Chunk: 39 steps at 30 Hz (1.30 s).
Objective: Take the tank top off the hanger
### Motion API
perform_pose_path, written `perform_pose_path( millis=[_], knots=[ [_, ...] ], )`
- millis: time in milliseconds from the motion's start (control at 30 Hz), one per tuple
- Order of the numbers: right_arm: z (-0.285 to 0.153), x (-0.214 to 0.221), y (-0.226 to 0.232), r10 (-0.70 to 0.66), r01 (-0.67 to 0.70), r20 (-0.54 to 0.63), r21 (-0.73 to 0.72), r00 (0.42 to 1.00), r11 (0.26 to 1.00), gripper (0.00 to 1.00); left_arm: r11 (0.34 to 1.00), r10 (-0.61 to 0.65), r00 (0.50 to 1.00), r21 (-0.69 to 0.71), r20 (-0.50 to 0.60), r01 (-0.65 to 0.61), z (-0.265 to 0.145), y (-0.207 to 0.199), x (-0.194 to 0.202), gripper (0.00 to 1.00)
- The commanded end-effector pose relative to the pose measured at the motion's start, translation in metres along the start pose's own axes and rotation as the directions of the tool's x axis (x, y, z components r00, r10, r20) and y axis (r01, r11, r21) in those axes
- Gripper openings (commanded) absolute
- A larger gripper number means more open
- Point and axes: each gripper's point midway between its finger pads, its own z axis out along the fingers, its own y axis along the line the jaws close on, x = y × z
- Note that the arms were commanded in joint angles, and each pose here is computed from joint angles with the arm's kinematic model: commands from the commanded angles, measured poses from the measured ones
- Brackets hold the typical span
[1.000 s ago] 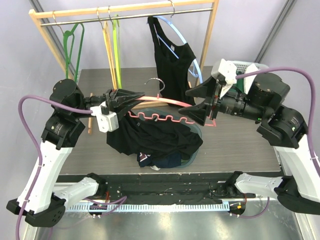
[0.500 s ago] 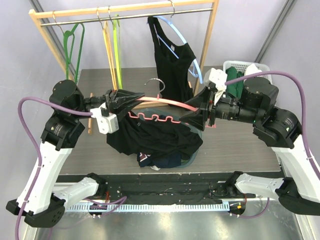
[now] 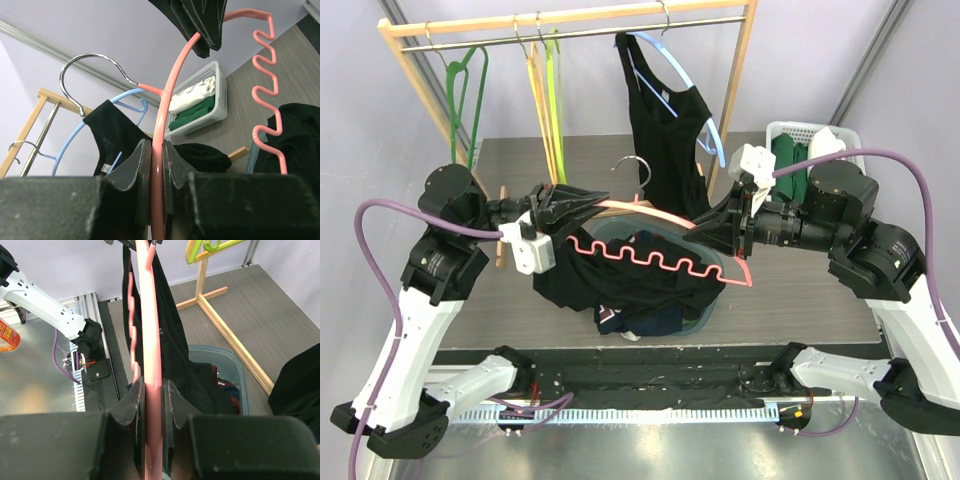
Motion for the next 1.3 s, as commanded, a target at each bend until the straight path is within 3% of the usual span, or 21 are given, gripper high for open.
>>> perform_pose_path(
  millis=[0,67,100,133,167,200,333,467,667,800,1033,1267],
  knots=[
    [-0.01,-0.006,0.005,0.006,-0.006,0.027,0.004,1.0,1.0,0.01,0.993,0.105,0.994,-0.056,0.011,-0.104,0.0,0.02,-0.01,0.0],
    [-0.017,-0.013,0.003,-0.001,-0.001,0.05,0.04,0.999,0.999,0.01,0.992,0.103,0.995,-0.076,0.008,-0.102,0.003,0.025,-0.006,0.05],
    [-0.021,-0.015,0.0,-0.005,0.002,0.054,0.065,0.999,0.998,0.01,0.992,0.092,0.996,-0.09,0.009,-0.091,0.003,0.029,-0.006,0.36],
    [-0.026,-0.018,-0.002,-0.016,0.011,0.062,0.087,0.998,0.996,0.01,0.992,0.057,0.998,-0.11,0.006,-0.055,0.004,0.033,-0.006,0.54],
    [-0.033,-0.021,-0.007,-0.028,0.019,0.067,0.134,0.997,0.991,0.01,0.991,0.054,0.999,-0.127,0.009,-0.052,0.005,0.039,-0.006,0.88],
    [-0.037,-0.019,-0.009,-0.031,0.022,0.056,0.158,0.998,0.987,0.01,0.989,0.043,0.999,-0.139,0.009,-0.042,0.005,0.043,-0.007,0.98],
    [-0.067,-0.028,-0.013,-0.076,0.057,0.067,0.246,0.995,0.967,0.01,0.968,-0.072,0.997,-0.239,0.022,0.075,-0.001,0.061,-0.015,1.0],
    [-0.089,-0.03,-0.008,-0.094,0.066,0.087,0.283,0.992,0.957,0.01,0.926,-0.266,0.962,-0.261,0.06,0.272,-0.004,0.038,-0.018,1.0],
    [-0.112,-0.028,-0.01,-0.109,0.078,0.07,0.346,0.992,0.935,0.01,0.867,-0.381,0.922,-0.322,0.067,0.381,-0.015,0.016,-0.014,1.0],
    [-0.127,-0.035,-0.008,-0.125,0.083,0.09,0.374,0.988,0.924,0.01,0.808,-0.484,0.87,-0.331,0.097,0.487,-0.016,0.011,-0.013,1.0],
    [-0.135,-0.031,-0.008,-0.122,0.072,0.103,0.397,0.987,0.915,0.01,0.781,-0.545,0.834,-0.308,0.089,0.543,-0.006,-0.014,-0.002,1.0],
    [-0.144,-0.041,-0.013,-0.158,0.078,0.146,0.445,0.977,0.892,0.01,0.788,-0.575,0.818,-0.267,0.006,0.556,0.017,-0.039,0.016,1.0]
  ],
)
